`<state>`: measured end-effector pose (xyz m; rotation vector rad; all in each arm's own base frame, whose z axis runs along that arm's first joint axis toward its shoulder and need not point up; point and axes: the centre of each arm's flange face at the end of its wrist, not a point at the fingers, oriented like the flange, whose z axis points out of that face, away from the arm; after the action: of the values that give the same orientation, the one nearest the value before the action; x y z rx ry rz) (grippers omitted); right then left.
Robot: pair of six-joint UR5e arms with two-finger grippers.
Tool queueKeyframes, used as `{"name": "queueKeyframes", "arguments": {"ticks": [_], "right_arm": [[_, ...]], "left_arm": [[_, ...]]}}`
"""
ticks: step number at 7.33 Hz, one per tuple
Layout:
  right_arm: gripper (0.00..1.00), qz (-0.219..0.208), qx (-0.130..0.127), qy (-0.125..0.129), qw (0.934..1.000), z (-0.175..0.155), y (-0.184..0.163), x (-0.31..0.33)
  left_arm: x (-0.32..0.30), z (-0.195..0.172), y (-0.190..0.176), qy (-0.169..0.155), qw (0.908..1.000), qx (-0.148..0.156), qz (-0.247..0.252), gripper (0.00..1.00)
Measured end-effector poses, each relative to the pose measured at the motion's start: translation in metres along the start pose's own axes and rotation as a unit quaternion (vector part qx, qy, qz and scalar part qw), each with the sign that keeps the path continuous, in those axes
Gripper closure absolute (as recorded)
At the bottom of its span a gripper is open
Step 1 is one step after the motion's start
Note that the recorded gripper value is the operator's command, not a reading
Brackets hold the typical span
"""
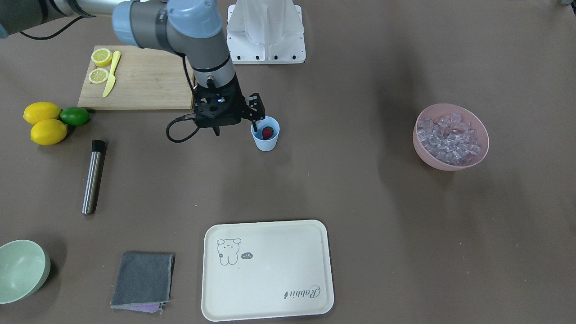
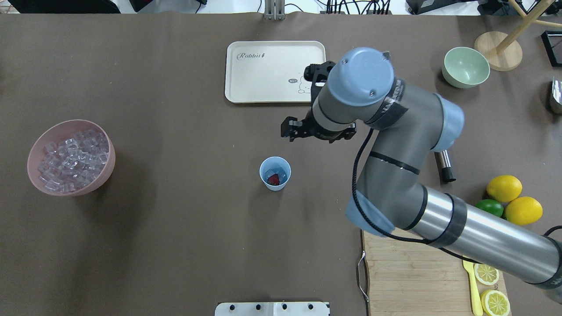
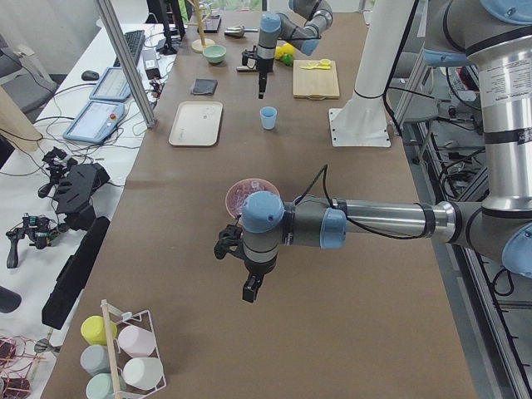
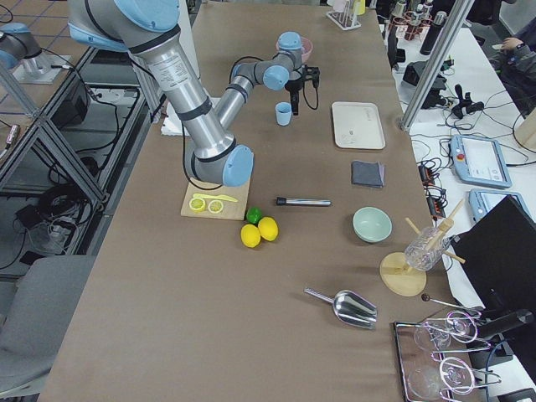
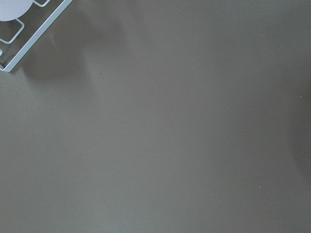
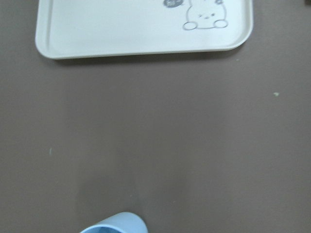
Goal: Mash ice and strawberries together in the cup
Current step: 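Move the right gripper toward the steel muddler and lower onto it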
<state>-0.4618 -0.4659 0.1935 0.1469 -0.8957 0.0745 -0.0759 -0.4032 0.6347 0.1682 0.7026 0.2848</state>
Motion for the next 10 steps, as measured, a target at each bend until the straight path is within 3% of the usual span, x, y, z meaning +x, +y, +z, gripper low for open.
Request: {"name": "queueKeyframes", "arguments": {"ticks": [2,5,8,10], "right_arm": [[0.00,-0.022,0.005,0.023,0.9995,-0.017,-0.038,0.081],[0.00,-0.091,-0.022,0.075,0.9927,-0.008,-0.071,0.211],[0.00,-0.074,-0.040,0.106,0.9908,0.014,-0.079,0.273],[0.01,-0.074,-0.030,0.099,0.9919,0.043,-0.073,0.324]], "left_arm": [[-0.006,0.009,0.006,0.003,0.9998,-0.011,-0.015,0.02],[-0.011,0.015,0.009,0.003,0.9996,-0.017,-0.022,0.02],[-0.011,0.014,0.008,0.003,0.9997,-0.016,-0.020,0.02],[-0.010,0.013,0.007,0.003,0.9997,-0.014,-0.019,0.02]]}}
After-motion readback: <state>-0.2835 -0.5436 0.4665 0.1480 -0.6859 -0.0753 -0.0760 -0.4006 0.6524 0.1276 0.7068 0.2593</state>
